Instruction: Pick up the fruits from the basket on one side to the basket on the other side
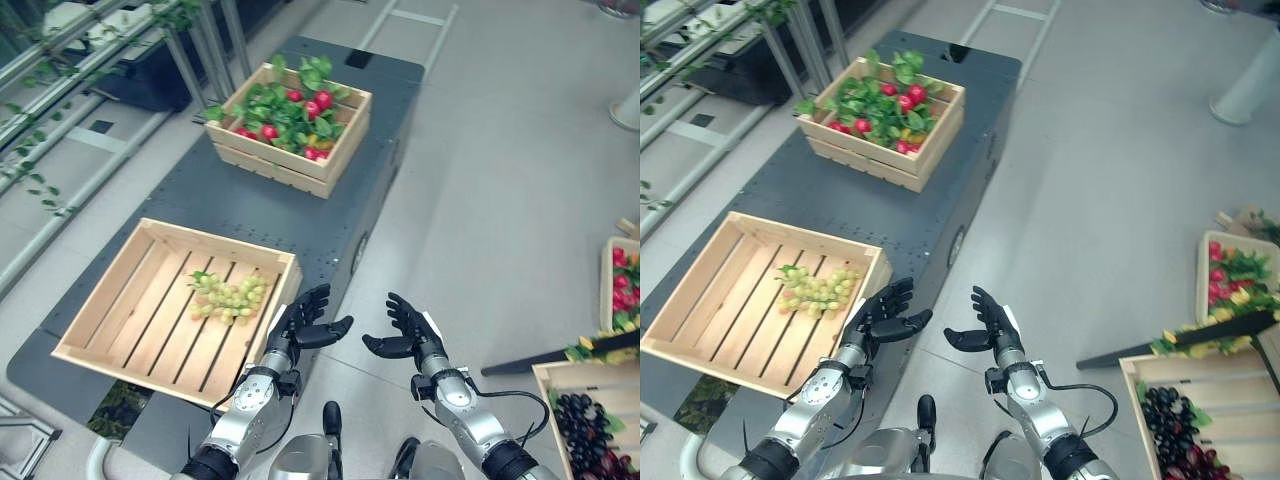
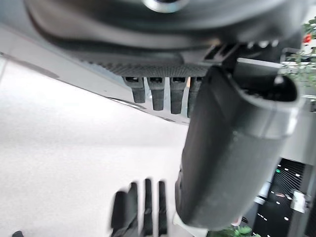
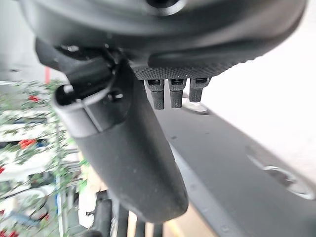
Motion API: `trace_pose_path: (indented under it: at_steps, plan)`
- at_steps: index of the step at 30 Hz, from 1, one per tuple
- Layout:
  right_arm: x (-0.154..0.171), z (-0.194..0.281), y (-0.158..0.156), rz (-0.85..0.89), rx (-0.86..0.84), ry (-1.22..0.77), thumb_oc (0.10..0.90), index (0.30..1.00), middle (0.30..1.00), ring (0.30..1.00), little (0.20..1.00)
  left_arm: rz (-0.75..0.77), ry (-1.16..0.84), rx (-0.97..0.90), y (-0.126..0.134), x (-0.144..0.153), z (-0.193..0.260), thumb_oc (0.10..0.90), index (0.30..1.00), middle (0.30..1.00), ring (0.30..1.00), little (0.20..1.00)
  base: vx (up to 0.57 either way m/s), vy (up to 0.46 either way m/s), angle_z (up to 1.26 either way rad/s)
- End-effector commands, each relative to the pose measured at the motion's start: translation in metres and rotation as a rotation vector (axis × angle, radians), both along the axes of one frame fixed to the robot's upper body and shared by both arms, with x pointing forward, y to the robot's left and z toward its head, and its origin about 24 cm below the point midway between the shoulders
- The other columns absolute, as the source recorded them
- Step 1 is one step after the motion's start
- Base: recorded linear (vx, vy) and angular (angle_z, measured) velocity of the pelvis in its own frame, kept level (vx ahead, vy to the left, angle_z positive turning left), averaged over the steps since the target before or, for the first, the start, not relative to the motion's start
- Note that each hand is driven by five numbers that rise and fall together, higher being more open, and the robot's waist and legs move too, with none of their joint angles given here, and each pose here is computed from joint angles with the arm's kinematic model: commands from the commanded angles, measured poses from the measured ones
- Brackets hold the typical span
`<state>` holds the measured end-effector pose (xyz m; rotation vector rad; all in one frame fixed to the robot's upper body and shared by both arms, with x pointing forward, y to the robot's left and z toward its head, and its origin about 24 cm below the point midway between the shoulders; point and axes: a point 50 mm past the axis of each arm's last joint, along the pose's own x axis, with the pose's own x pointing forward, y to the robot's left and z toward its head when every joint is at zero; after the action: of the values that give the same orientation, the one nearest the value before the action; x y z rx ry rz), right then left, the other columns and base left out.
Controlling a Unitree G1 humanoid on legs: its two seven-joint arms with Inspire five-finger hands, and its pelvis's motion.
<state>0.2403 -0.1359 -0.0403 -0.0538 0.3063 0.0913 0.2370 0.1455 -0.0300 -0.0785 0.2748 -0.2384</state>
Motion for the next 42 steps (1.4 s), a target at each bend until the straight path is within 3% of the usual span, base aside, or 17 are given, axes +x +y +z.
trace_pose_path:
  at_steps: [1,10,18,26,31,38,42]
  plan:
    - [0.019,0.036,0.01,-0.084,0.133,-0.204,0.8,0.9,0.9,0.9,0.9,-0.17,-0.148,-0.05,-0.028,0.006,0.028,0.8,0.9,0.9,0.9,0.9,0.14,-0.098,0.71]
    - [0.035,0.041,0.013,-0.155,0.129,-0.199,0.8,0.9,0.9,0.9,0.9,-0.206,-0.177,-0.07,-0.043,0.014,0.031,0.8,0.9,0.9,0.9,0.9,0.19,-0.258,0.81]
    - [0.031,0.032,-0.009,-0.227,0.098,-0.147,0.8,0.9,0.9,0.9,0.9,-0.241,-0.148,-0.05,-0.044,0.008,0.026,0.8,0.9,0.9,0.9,0.9,0.24,-0.268,0.8]
    - [0.031,0.035,-0.017,-0.265,0.049,-0.164,0.8,0.9,0.9,0.9,0.9,-0.169,-0.178,-0.021,-0.033,0.006,0.024,0.8,0.9,0.9,0.9,0.9,0.09,-0.106,0.18]
    - [0.021,0.042,-0.036,-0.338,0.014,-0.24,0.8,0.9,0.9,0.9,0.9,-0.161,-0.415,0.046,-0.034,0.018,0.061,0.8,0.9,0.9,0.9,0.9,-0.05,0.0,0.61]
    - [0.024,0.068,-0.054,-0.307,0.026,-0.389,0.8,0.9,0.9,0.9,0.9,0.178,-0.911,0.322,0.012,0.036,0.153,0.8,0.9,0.9,0.9,0.9,-0.01,0.109,0.39]
    - [0.03,0.084,-0.057,-0.298,0.029,-0.457,0.8,0.9,0.9,0.9,0.9,0.299,-1.015,0.455,0.027,0.042,0.17,0.8,0.9,0.9,0.9,0.9,-0.07,0.104,0.11]
